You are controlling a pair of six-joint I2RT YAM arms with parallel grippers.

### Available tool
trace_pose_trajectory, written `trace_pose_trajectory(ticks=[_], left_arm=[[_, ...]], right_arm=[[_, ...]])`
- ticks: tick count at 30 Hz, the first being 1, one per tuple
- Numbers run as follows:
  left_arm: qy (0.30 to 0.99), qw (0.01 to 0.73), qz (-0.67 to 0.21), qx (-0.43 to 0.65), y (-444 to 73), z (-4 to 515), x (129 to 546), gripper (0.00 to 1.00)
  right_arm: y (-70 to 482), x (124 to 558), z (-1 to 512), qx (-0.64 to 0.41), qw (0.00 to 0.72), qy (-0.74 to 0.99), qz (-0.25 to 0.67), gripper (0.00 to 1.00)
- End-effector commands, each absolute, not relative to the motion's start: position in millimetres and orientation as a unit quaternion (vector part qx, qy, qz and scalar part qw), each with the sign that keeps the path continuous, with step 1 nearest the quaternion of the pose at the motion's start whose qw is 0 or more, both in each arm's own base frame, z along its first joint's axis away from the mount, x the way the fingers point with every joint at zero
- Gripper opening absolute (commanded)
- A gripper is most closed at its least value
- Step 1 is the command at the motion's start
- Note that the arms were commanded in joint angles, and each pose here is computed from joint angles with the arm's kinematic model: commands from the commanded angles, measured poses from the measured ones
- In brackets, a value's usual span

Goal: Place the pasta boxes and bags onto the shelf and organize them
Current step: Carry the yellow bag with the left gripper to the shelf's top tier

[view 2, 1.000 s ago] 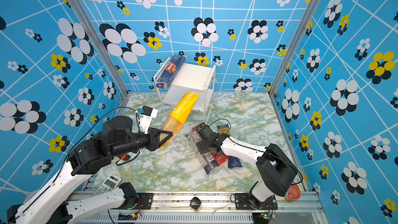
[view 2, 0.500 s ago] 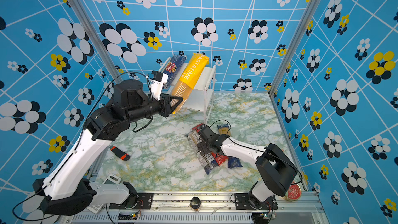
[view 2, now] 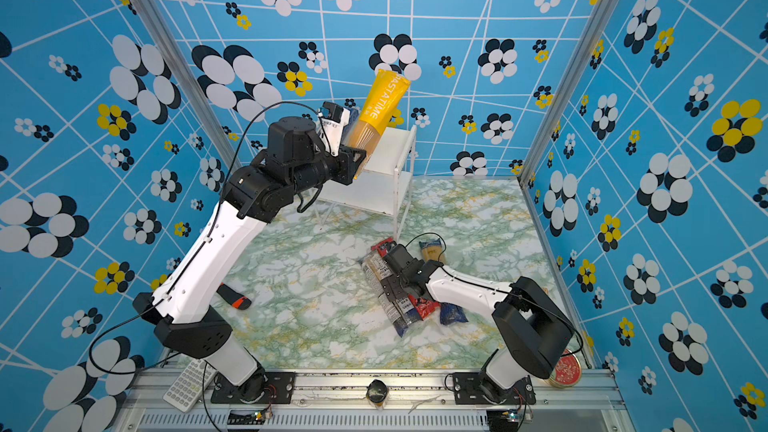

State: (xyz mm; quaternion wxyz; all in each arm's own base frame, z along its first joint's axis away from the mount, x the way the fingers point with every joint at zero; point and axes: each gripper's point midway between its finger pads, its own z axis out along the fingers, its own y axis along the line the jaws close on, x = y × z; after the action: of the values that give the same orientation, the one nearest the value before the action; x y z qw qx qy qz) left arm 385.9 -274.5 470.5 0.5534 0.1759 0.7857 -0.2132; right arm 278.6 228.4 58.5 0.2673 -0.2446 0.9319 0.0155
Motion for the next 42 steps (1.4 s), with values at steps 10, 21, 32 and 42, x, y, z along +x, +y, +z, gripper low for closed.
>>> trace_pose_trajectory(ticks=[10,21,32,42], left_arm=[[0.752,0.624,-0.168,0.131,-252.2,501.7,440.5,0.00],[0.778,0.603,-0.133,0.115,-245.0,476.4,454.3,0.00],[0.786,0.599,-0.101,0.110,-236.4,468.6,458.8,0.15],[0.799,0.585,-0.092,0.106,-239.1,450.9,468.0,0.24]], right_arm=[[220.6,273.3,51.5,-0.237,0.260,0.936,0.014,0.99],[221.7,274.1,48.0,-0.238,0.255,0.937,0.012,0.99],[222.9,274.2,47.2,-0.241,0.252,0.937,0.012,0.99],[224.2,274.8,44.7,-0.243,0.247,0.938,0.011,0.99]])
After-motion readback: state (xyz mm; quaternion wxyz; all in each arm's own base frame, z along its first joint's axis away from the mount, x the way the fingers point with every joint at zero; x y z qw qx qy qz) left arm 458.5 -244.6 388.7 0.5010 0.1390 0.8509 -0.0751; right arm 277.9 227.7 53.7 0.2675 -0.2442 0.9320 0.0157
